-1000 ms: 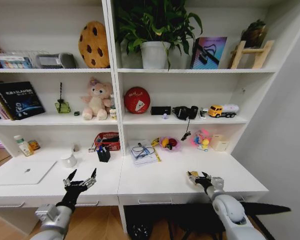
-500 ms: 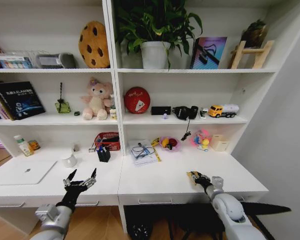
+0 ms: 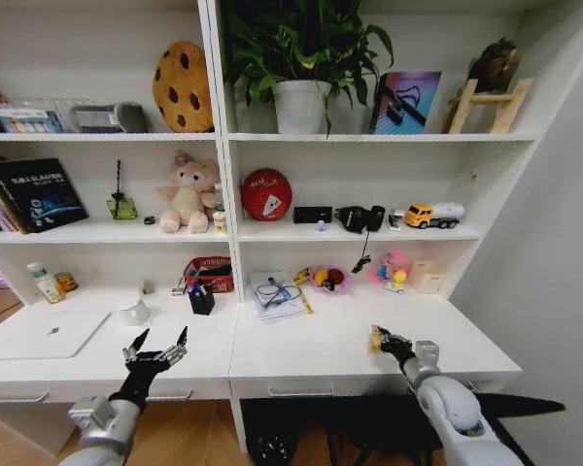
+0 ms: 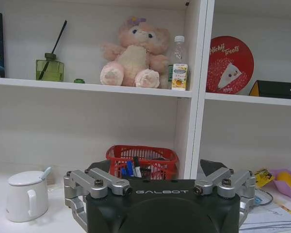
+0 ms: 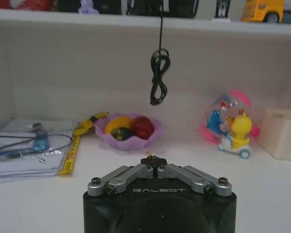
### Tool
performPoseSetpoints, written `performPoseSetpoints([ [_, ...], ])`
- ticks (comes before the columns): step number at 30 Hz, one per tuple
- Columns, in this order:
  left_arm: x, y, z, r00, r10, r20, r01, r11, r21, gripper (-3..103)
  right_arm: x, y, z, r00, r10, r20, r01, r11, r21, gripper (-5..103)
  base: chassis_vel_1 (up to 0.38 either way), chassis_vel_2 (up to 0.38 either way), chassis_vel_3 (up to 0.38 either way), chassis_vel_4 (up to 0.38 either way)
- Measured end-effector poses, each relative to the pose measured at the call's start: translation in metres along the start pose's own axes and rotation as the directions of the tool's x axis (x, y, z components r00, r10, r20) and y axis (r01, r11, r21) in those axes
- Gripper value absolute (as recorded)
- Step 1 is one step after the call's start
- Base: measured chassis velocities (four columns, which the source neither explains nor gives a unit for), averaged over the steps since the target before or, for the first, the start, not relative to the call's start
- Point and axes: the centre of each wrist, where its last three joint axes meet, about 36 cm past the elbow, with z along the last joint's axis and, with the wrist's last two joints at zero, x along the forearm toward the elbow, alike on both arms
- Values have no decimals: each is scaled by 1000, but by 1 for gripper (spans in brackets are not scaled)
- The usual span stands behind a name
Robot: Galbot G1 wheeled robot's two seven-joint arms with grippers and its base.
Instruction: Organize the objects on the table.
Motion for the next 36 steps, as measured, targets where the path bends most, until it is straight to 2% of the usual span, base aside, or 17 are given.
performPoseSetpoints([
  [3, 0, 0, 0, 1000, 0, 0, 0, 1000, 0, 100, 16, 10, -21, 994, -35, 99, 29, 997, 65, 0, 0, 0, 0, 0],
  [8, 0, 0, 0, 1000, 0, 0, 0, 1000, 0, 100, 21, 16, -34, 987, -68, 147, 52, 992, 114, 0, 0, 0, 0, 0],
  [12, 0, 0, 0, 1000, 0, 0, 0, 1000, 0, 100, 10, 11, -35, 983, -90, 162, 62, 984, 169, 0, 0, 0, 0, 0],
  [21, 0, 0, 0, 1000, 0, 0, 0, 1000, 0, 100, 4, 9, -31, 984, -103, 147, 80, 984, 156, 0, -11, 10, 17, -15],
  [29, 0, 0, 0, 1000, 0, 0, 0, 1000, 0, 100, -7, 0, -31, 986, -115, 121, 97, 985, 144, 0, -147, 163, 152, -146],
  [33, 0, 0, 0, 1000, 0, 0, 0, 1000, 0, 100, -31, -14, -32, 985, -133, 114, 118, 985, 126, 0, -153, 181, 141, -154],
  [36, 0, 0, 0, 1000, 0, 0, 0, 1000, 0, 100, -63, -27, -35, 978, -167, 125, 158, 984, 85, 0, -81, 89, 15, -32],
])
